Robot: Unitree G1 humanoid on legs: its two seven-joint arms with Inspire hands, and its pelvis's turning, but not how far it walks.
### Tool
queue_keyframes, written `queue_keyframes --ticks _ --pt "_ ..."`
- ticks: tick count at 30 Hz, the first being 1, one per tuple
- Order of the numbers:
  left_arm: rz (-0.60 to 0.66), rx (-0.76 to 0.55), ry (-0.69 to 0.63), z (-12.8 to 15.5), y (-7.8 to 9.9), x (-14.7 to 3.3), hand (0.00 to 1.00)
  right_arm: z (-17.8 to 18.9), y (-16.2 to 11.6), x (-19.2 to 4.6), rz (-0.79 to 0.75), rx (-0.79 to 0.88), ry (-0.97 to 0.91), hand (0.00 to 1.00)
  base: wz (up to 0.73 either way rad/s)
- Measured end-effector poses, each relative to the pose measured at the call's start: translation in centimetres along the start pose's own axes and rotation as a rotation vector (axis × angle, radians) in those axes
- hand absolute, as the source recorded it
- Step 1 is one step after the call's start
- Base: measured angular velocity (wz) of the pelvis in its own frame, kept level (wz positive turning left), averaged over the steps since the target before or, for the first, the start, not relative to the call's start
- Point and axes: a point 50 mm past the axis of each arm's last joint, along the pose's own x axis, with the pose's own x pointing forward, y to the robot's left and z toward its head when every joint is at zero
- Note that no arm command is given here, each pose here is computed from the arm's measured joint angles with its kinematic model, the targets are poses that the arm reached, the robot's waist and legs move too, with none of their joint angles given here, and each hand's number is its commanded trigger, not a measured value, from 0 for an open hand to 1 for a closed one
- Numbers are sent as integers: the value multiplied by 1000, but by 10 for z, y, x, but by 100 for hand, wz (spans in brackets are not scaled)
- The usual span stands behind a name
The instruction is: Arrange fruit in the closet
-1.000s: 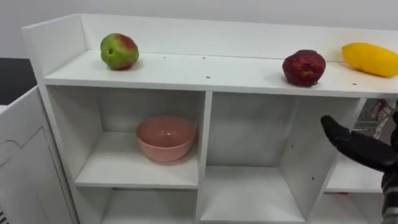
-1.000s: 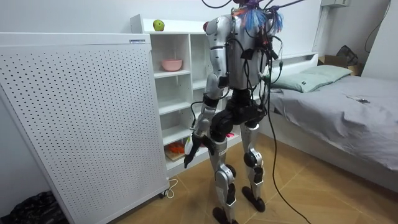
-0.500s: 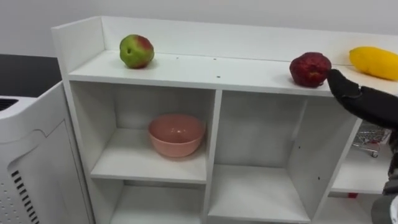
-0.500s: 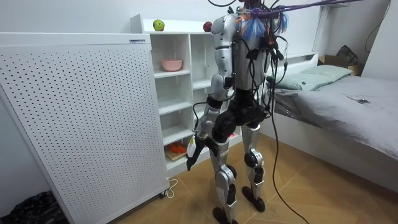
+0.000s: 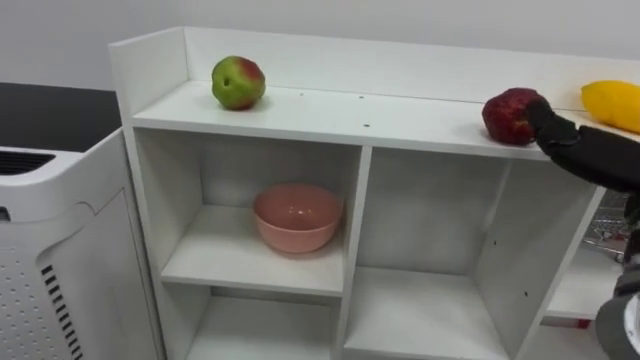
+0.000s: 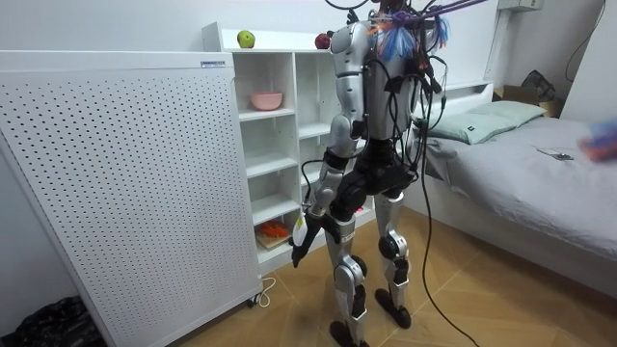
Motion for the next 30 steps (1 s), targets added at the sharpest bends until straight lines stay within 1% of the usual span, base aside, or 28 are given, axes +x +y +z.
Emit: queue_keyframes --ticks 3,8,14,17,24,25,26,27,28,30 --pt "-7 -1 2 -1 0 0 0 -2 5 6 38 26 23 0 0" --pt "5 6 -16 3 7 1 0 -3 11 13 80 50 35 0 2" --pt "27 5 11 1 13 1 0 -27 13 21 109 20 163 0 2" --pt "33 -6 17 1 16 2 0 -25 13 29 125 -1 158 0 0" --pt "22 -19 18 2 18 2 0 -25 14 30 188 -52 156 0 0" --pt "21 -19 17 3 19 3 0 -26 13 31 195 -60 156 2 0" --pt "22 -18 18 4 19 3 0 -26 12 31 204 -72 157 35 0" --pt "22 -19 19 4 19 3 0 -26 12 31 209 -79 157 58 0" --pt "22 -19 23 3 19 3 0 -26 12 32 219 -89 157 100 0" --pt "23 -19 30 2 19 3 0 -26 12 31 224 -96 158 100 0"
